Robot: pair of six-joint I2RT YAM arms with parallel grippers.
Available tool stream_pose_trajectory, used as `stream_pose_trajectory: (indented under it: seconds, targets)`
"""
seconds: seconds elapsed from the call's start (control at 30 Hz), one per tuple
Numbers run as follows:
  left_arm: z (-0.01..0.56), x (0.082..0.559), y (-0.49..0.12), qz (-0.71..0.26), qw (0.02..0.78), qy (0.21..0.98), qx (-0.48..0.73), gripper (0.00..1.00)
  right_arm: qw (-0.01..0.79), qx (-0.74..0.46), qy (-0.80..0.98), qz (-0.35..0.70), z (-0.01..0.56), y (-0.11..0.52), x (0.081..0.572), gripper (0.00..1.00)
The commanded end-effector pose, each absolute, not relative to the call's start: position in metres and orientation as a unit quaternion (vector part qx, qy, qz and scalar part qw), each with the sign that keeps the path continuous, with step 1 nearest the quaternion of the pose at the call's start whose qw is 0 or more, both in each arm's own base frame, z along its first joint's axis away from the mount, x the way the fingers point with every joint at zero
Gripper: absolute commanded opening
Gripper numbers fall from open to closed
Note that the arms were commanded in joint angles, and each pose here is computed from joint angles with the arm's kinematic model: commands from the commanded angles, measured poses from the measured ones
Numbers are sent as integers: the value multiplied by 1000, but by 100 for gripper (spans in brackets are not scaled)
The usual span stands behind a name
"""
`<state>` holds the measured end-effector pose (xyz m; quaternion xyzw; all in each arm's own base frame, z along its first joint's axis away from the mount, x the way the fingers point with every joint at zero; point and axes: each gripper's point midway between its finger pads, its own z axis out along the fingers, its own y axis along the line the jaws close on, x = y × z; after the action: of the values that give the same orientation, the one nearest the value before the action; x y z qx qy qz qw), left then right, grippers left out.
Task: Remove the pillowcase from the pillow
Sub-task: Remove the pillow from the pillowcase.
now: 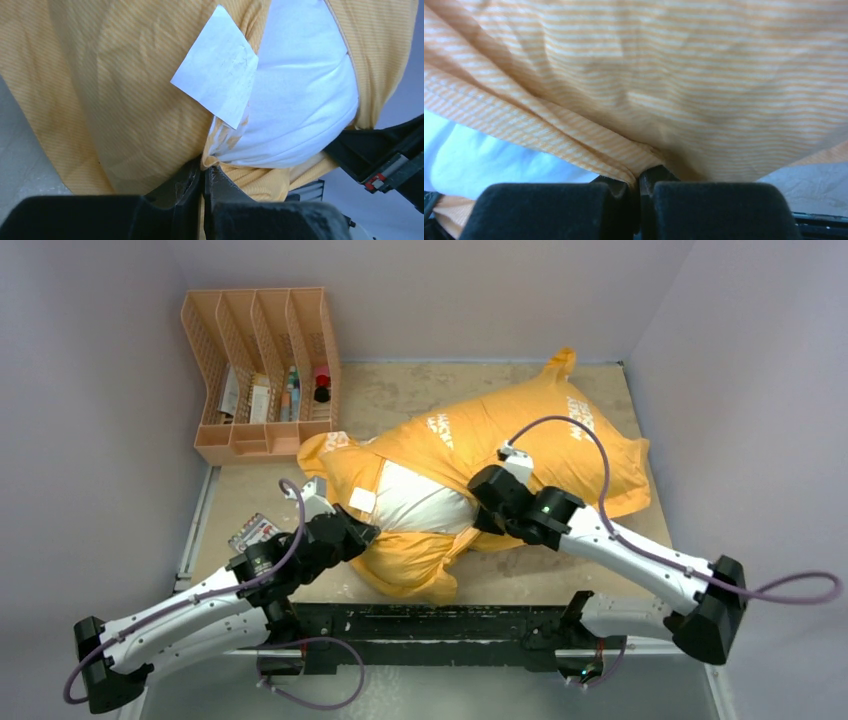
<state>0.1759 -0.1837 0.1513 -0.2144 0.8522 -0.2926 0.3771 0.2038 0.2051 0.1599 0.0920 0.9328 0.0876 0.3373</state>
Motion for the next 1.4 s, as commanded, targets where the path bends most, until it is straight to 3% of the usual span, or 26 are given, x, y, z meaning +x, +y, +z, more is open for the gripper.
stream_pose_trajectory:
  seconds: [0.0, 0.17, 0.3, 0.47, 0.7, 0.8, 0.9, 1.0, 1.17, 1.37]
  targets:
    - [102, 166, -128, -144, 380, 888, -214, 0, 355, 96, 928, 63, 146, 152, 210, 0]
    - [96, 166, -161, -175, 371, 907, -93, 0, 369, 51, 904, 210, 160, 199, 208, 4]
    - [114, 164, -212, -297, 367, 881, -15, 0, 347, 42, 918, 188, 149, 199, 205, 3]
    - [103, 179, -231, -350, 351, 869, -7, 0, 339, 35, 930, 141, 144, 190, 209, 1]
    - [68, 187, -236, -375, 302, 876, -16, 0, 376, 29, 911, 169, 177, 192, 214, 2]
    - [62, 186, -232, -378, 302, 875, -29, 0, 397, -23, 892, 217, 210, 205, 211, 11]
    - [52, 183, -228, -389, 299, 870, -41, 0, 407, -120, 848, 319, 258, 241, 196, 28]
    - [49, 181, -231, -395, 287, 872, -34, 0, 406, -164, 828, 351, 284, 266, 190, 35]
    - [54, 188, -237, -399, 288, 870, -25, 0, 393, -228, 821, 345, 285, 314, 187, 41]
    - [52, 185, -235, -404, 286, 869, -28, 0, 346, -203, 852, 335, 247, 349, 203, 56]
